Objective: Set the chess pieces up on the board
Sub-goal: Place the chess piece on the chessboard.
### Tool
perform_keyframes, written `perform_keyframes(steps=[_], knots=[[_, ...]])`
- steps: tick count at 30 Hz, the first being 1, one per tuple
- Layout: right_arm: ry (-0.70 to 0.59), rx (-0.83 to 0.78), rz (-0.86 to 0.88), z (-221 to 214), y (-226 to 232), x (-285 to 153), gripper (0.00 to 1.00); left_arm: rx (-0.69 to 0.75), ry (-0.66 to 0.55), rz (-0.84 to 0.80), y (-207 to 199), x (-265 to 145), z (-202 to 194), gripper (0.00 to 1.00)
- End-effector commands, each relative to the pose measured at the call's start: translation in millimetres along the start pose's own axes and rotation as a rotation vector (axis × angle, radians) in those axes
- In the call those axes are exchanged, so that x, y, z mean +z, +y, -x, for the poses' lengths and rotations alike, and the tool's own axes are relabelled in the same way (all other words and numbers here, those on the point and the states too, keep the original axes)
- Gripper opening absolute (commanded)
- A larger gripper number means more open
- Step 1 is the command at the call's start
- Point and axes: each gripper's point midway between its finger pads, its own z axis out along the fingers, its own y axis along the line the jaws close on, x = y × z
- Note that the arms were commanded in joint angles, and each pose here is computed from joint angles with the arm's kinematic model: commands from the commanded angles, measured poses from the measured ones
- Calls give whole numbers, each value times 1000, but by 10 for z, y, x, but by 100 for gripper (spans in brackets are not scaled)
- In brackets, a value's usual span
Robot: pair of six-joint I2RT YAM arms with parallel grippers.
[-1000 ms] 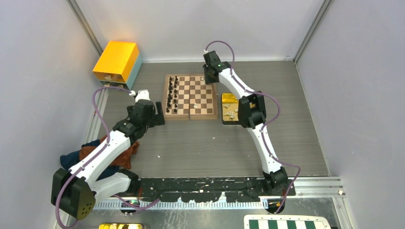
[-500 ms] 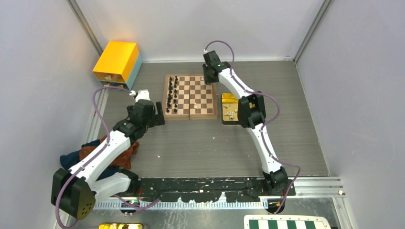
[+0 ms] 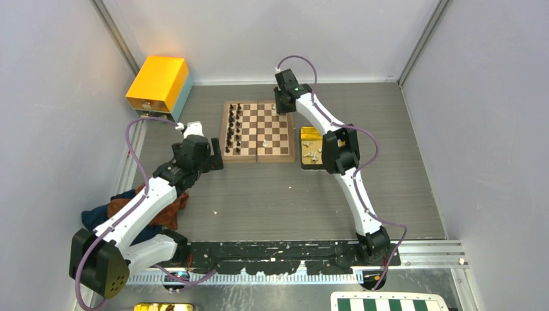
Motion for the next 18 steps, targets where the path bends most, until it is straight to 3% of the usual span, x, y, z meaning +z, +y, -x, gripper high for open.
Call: perform_keyframes(steps=[1,18], knots=[[-77,10,35,262,131,-96,32,-31,-89,-25,-89,-57,308,99],[-78,-5,24,252,162,-124,32,-35,-90,-27,-75,-78,288,99]])
